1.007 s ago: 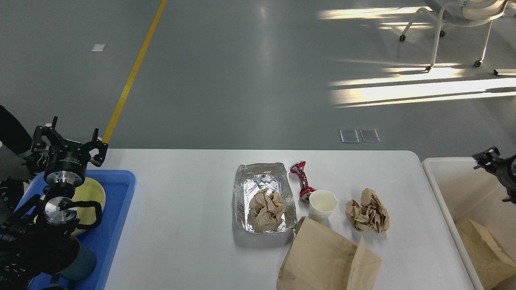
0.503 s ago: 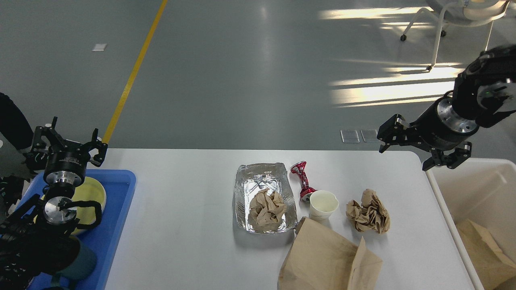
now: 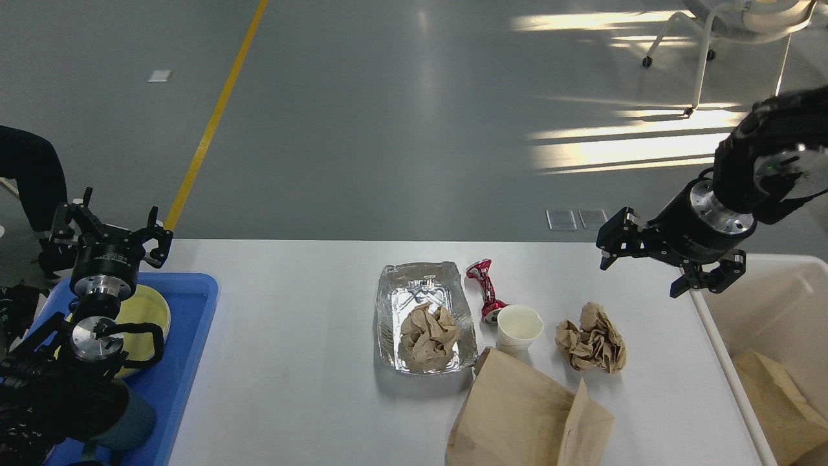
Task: Tidy desktop
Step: 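Reach the right gripper down to the crumpled brown paper and grasp it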
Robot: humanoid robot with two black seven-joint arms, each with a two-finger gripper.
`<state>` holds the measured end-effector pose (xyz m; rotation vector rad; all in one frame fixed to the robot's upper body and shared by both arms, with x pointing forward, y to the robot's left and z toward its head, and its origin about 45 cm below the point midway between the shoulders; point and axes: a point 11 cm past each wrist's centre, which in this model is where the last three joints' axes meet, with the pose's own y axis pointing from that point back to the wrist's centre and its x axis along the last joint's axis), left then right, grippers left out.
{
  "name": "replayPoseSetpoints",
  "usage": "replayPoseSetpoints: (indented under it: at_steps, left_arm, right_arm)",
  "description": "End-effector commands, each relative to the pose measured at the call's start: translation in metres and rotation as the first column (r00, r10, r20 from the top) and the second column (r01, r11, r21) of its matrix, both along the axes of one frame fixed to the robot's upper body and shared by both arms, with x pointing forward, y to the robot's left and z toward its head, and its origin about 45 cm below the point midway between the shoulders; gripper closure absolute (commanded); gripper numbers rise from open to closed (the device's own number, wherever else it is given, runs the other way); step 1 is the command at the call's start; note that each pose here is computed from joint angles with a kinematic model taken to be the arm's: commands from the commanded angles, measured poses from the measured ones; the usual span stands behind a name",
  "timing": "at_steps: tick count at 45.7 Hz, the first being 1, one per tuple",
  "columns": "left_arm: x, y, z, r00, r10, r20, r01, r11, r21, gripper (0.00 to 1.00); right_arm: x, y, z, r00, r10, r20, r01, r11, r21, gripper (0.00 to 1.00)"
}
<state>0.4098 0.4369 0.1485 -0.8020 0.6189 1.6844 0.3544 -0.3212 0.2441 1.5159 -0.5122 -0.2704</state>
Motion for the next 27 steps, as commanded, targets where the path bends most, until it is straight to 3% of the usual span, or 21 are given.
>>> replayPoseSetpoints:
  at_steps: [1,27]
  left_arm:
    - [0.000,0.000,0.000,1.000,-0.001,0.000,0.001,1.000,0.001,0.04]
    - [0.000,0.000,0.000,1.000,0.000,0.000,0.000,1.000,-0.001,0.04]
  right_arm:
    - [-0.014,-0.008,-0.053,0.997,-0.076,0.025,0.077,0.996,-0.054,0.00]
    - [-0.012,0.008,-0.130,0.998,-0.042,0.047,0.045,0.997,-0.067,0.01]
